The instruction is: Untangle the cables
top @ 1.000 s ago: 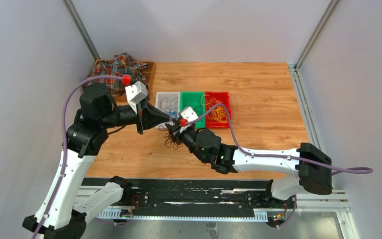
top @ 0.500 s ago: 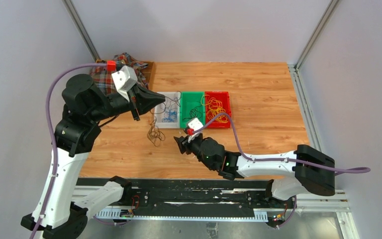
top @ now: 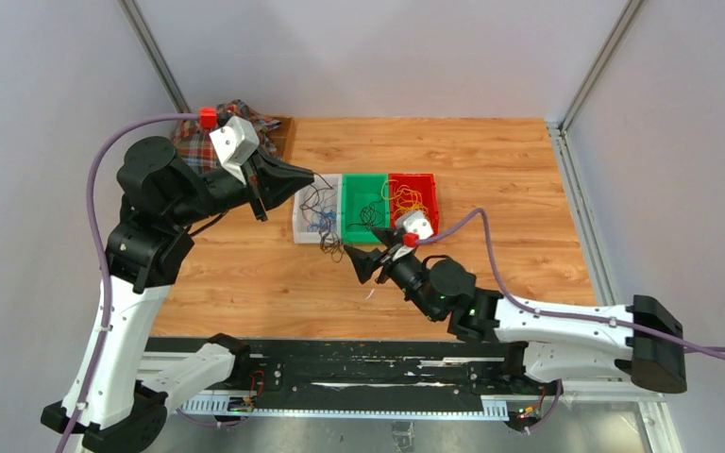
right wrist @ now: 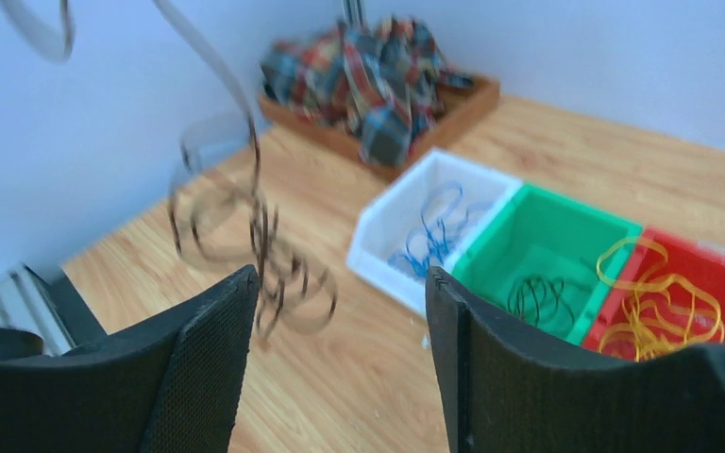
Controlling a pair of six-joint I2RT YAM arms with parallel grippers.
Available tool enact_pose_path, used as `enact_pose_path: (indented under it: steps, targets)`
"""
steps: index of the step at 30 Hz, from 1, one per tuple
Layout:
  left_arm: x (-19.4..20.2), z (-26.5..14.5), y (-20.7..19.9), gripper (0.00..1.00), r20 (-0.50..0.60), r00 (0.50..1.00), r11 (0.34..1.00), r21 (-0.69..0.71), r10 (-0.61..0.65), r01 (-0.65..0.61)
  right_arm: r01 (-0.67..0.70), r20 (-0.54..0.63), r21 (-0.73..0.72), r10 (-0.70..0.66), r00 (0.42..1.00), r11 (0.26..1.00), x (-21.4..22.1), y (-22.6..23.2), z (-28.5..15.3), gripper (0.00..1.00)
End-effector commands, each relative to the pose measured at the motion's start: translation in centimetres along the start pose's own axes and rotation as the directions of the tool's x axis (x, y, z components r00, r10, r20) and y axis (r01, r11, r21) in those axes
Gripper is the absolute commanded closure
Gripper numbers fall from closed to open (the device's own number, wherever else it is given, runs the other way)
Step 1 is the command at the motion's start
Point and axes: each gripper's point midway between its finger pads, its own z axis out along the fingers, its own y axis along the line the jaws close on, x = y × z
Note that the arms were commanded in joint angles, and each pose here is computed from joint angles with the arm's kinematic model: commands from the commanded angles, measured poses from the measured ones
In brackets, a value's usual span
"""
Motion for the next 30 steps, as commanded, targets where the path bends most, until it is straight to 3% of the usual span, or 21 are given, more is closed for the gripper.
enact_pose_path:
  steps: [1, 4, 7, 10, 14, 18, 24, 28, 30]
  targets:
    - [0.3, 0.0, -0.7, 1.00, 0.003, 1.000, 0.999, 0.031, -0.017, 0.016, -0.001, 0.131, -0.088, 0.012, 0.991, 0.996, -7.0, 1.1, -0.2, 0.33]
    - [0.4, 0.0, -1.5, 1.00, 0.001, 1.000, 0.997, 0.074, -0.030, 0.030, 0.006, 0.105, -0.224, 0.017, 0.994, 0.975, -8.1, 2.1, 0.4, 0.31]
    - [0.1, -0.1, -2.7, 1.00, 0.001, 0.999, 0.989, 0.142, -0.046, 0.046, -0.016, 0.060, -0.458, 0.049, 0.997, 0.889, -8.8, 4.8, 0.3, 0.27]
    - [-0.1, -0.1, -3.3, 1.00, 0.005, 0.998, 0.983, 0.176, -0.061, 0.059, 0.012, 0.092, -0.559, 0.048, 0.995, 0.829, -10.0, 6.6, 0.1, 0.26]
    - [-0.8, 0.0, -3.4, 1.00, 0.023, 0.997, 0.980, 0.185, -0.077, 0.072, 0.040, 0.096, -0.626, 0.026, 0.995, 0.778, -11.0, 8.4, 0.8, 0.24]
    - [-1.4, -0.1, -4.0, 1.00, 0.040, 0.994, 0.973, 0.210, -0.101, 0.090, 0.049, 0.103, -0.605, 0.017, 0.995, 0.795, -11.3, 8.5, 2.4, 0.27]
    - [-2.0, -0.4, -4.7, 1.00, 0.046, 0.992, 0.965, 0.242, -0.116, 0.101, 0.040, 0.100, -0.555, 0.018, 0.995, 0.831, -11.6, 8.0, 4.0, 0.41]
    - [-2.8, -0.6, -5.1, 1.00, 0.071, 0.988, 0.961, 0.252, -0.136, 0.114, 0.020, 0.083, -0.559, 0.032, 0.996, 0.829, -10.9, 8.2, 4.3, 0.68]
    - [-3.1, -0.6, -5.1, 1.00, 0.081, 0.986, 0.960, 0.253, -0.143, 0.119, 0.002, 0.074, -0.553, 0.046, 0.996, 0.833, -10.4, 8.1, 4.5, 0.74]
